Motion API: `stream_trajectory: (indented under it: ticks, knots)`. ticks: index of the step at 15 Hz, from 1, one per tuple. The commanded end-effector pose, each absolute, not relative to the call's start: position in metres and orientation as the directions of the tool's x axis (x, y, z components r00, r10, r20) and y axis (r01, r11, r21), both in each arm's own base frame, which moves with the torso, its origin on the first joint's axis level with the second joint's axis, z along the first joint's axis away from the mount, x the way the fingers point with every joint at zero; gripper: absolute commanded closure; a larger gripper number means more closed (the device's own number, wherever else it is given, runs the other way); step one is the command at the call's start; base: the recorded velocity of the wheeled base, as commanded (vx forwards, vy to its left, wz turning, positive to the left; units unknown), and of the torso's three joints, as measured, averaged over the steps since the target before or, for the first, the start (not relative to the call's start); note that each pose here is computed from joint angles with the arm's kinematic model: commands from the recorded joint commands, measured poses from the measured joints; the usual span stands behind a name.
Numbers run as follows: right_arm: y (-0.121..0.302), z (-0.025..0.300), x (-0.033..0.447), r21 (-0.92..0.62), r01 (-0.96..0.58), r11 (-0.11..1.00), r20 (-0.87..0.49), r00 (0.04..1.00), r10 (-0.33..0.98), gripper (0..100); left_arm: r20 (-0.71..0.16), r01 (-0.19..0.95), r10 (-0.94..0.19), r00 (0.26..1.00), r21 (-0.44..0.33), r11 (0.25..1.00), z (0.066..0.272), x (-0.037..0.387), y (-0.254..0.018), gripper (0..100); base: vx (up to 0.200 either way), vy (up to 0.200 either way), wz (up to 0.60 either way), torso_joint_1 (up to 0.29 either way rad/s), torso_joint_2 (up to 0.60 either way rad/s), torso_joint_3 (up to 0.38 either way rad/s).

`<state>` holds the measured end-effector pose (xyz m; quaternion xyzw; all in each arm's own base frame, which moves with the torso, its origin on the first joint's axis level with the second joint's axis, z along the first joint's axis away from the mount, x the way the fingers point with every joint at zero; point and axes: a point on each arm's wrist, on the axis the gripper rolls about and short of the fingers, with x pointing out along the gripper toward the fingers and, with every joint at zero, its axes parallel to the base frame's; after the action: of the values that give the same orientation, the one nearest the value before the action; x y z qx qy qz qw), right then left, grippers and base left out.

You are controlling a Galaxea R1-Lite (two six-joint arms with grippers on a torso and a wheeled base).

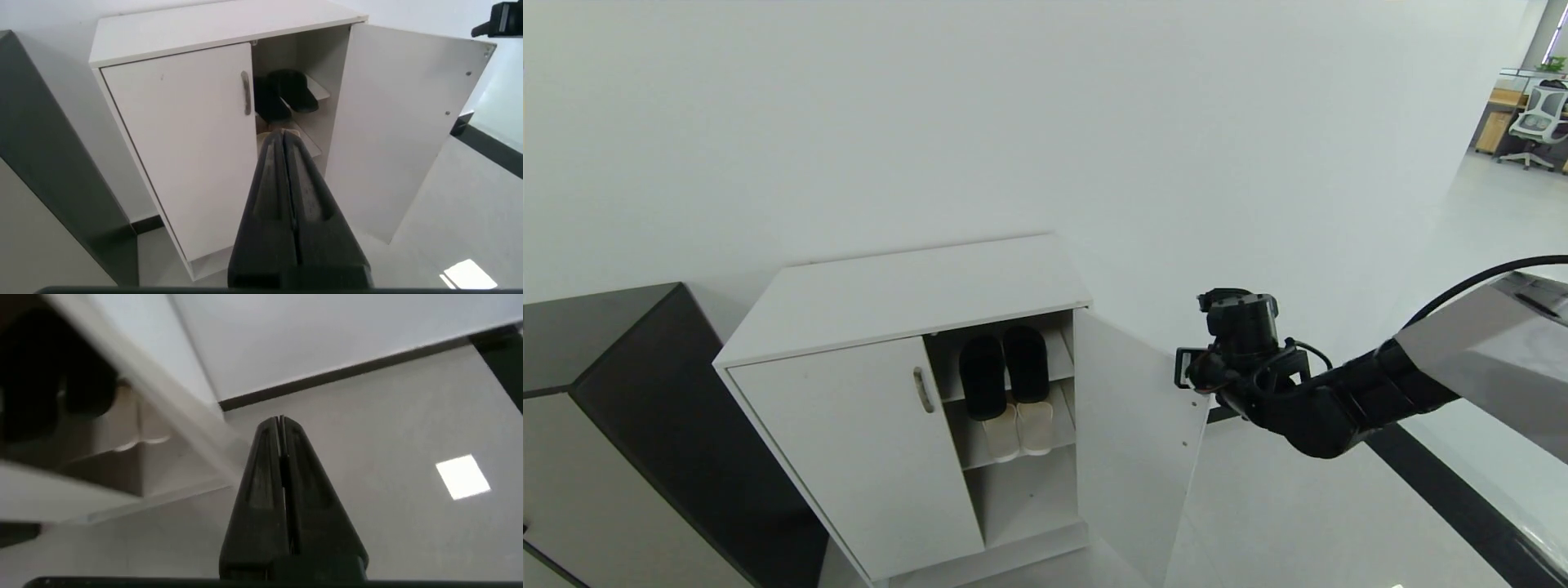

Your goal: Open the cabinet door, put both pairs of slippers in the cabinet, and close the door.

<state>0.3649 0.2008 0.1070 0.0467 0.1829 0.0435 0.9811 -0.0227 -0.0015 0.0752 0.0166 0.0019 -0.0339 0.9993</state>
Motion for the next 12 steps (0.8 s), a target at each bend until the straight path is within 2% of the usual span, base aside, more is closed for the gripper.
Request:
stream_trajectory:
  ticks: [1, 3, 5, 9, 12]
  knots:
    - [0.212, 0.126, 0.339, 0.12, -0.126, 0.985, -0.327, 0.932, 0.159, 100, -0.005, 0.068, -0.067, 0.998, 0.033, 0.997, 0.075, -0.023, -0.002, 100, 0.0, 0.0, 0.0, 0.0, 0.0, 0.0]
    - [0.224, 0.135, 0.312, 0.118, -0.192, 0.974, -0.324, 0.92, 0.221, 100, -0.005, 0.068, -0.067, 0.998, 0.033, 0.997, 0.075, -0.023, -0.002, 100, 0.0, 0.0, 0.0, 0.0, 0.0, 0.0]
    - [0.221, 0.131, 0.316, 0.102, -0.182, 0.978, -0.333, 0.92, 0.206, 100, -0.005, 0.068, -0.067, 0.998, 0.033, 0.997, 0.075, -0.023, -0.002, 100, 0.0, 0.0, 0.0, 0.0, 0.0, 0.0]
    - [0.223, 0.096, 0.329, 0.069, -0.164, 0.984, -0.402, 0.898, 0.178, 100, -0.005, 0.068, -0.067, 0.998, 0.033, 0.997, 0.075, -0.023, -0.002, 100, 0.0, 0.0, 0.0, 0.0, 0.0, 0.0]
    - [0.25, 0.078, 0.315, 0.057, -0.237, 0.97, -0.423, 0.874, 0.238, 100, -0.005, 0.068, -0.067, 0.998, 0.033, 0.997, 0.075, -0.023, -0.002, 100, 0.0, 0.0, 0.0, 0.0, 0.0, 0.0]
